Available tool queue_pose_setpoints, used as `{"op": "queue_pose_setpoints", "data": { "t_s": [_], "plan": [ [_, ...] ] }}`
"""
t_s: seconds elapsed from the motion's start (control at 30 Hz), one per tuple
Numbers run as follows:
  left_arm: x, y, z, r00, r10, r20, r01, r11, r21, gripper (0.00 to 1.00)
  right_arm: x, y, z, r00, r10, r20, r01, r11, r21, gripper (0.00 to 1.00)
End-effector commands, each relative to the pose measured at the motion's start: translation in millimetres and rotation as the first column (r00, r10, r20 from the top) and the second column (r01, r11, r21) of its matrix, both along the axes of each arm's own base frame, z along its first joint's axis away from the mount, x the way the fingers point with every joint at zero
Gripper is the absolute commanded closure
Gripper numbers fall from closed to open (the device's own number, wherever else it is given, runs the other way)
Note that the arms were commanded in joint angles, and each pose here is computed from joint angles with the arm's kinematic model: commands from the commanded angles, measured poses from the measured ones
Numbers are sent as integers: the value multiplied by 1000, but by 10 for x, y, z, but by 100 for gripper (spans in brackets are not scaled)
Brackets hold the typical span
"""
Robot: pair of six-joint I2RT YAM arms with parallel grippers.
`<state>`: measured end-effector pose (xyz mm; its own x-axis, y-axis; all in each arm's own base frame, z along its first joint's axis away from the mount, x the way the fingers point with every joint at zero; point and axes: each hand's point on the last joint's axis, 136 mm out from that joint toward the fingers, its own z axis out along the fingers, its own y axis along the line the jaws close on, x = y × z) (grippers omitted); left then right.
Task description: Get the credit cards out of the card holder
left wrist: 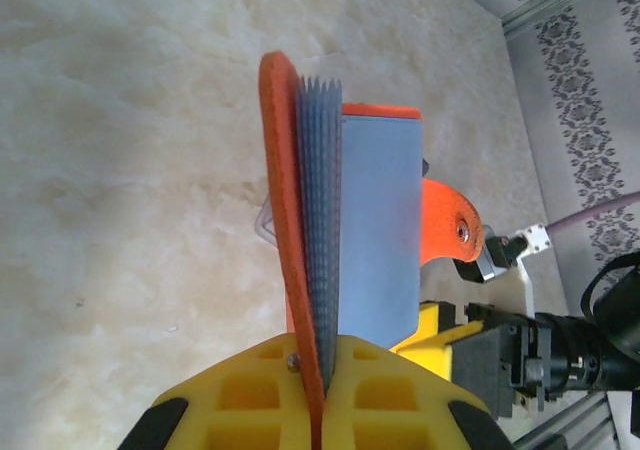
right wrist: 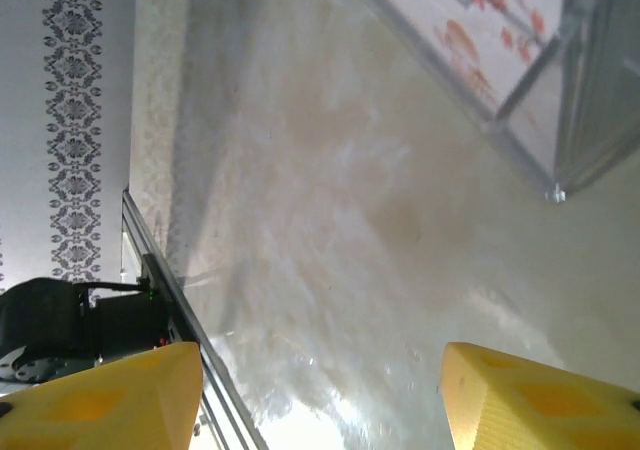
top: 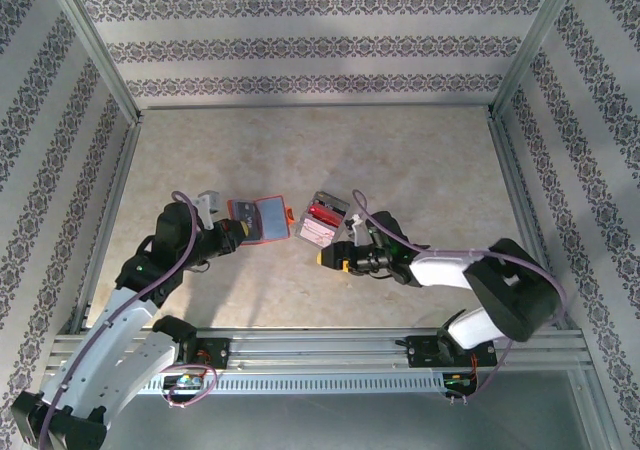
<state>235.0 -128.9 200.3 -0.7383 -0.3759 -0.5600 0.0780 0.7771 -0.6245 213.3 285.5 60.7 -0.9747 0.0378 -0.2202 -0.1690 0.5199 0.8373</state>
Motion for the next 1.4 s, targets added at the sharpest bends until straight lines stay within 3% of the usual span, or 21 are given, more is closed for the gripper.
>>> {"op": "queue_pose_setpoints", "data": {
  "t_s": [0.0,0.33,0.6,0.9,1.37],
  "plan": [
    [-43,107,38,1000,10,6,-10,998,60,100,278,162,165,996,-19,91,13,998,68,36],
    [-154,69,0,999,-29,-22,30,998,46,100,1016,237,139,987,-72,147,56,992,113,39],
    [-245,-146,-123,991,-122,-64,117,991,-68,100,1414,169,88,980,-94,177,76,992,104,40],
    [-135,-405,-319,987,-148,-69,129,965,-227,100,1197,-275,605,965,-154,211,124,981,147,39],
    [149,-1151,-704,977,-176,-121,134,946,-295,100,681,-1099,803,930,-303,206,300,953,48,39]
  ]
}}
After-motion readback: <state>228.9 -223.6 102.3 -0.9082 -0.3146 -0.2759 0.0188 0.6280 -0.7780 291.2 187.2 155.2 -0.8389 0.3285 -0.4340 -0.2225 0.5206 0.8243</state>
